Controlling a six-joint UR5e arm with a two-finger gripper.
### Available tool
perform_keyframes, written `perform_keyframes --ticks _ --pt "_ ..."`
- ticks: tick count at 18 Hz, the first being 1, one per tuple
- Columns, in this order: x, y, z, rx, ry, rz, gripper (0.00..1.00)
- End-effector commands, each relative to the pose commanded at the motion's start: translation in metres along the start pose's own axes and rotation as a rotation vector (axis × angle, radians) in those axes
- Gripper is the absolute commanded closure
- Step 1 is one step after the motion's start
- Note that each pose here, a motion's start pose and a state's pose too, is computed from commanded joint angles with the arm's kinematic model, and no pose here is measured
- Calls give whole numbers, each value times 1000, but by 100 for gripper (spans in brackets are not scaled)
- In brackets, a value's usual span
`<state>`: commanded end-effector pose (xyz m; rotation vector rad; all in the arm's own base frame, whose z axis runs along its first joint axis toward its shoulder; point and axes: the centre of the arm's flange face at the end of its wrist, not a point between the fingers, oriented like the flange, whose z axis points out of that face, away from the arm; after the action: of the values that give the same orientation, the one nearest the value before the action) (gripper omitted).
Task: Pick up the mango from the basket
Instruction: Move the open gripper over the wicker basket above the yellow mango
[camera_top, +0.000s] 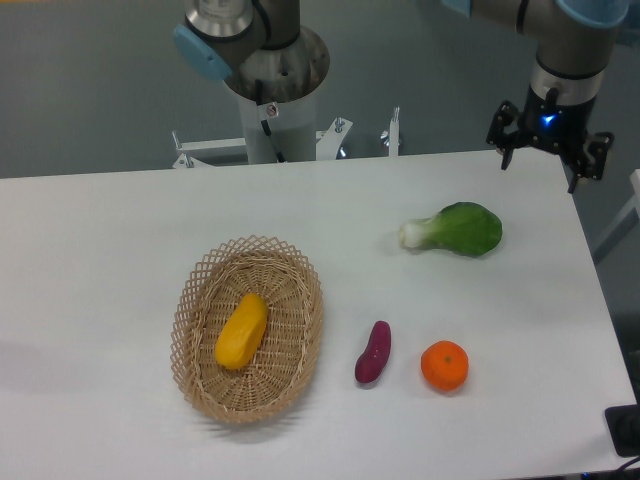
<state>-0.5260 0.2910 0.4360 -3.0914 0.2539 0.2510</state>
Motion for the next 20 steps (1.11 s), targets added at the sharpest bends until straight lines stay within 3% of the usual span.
perform_keyframes --ticks 11,17,20 --pt "22 -18 8 34 32 -40 0" --pt "64 -82 6 68 57 -165 0" --pt "97 -129 9 72 79 -219 0"
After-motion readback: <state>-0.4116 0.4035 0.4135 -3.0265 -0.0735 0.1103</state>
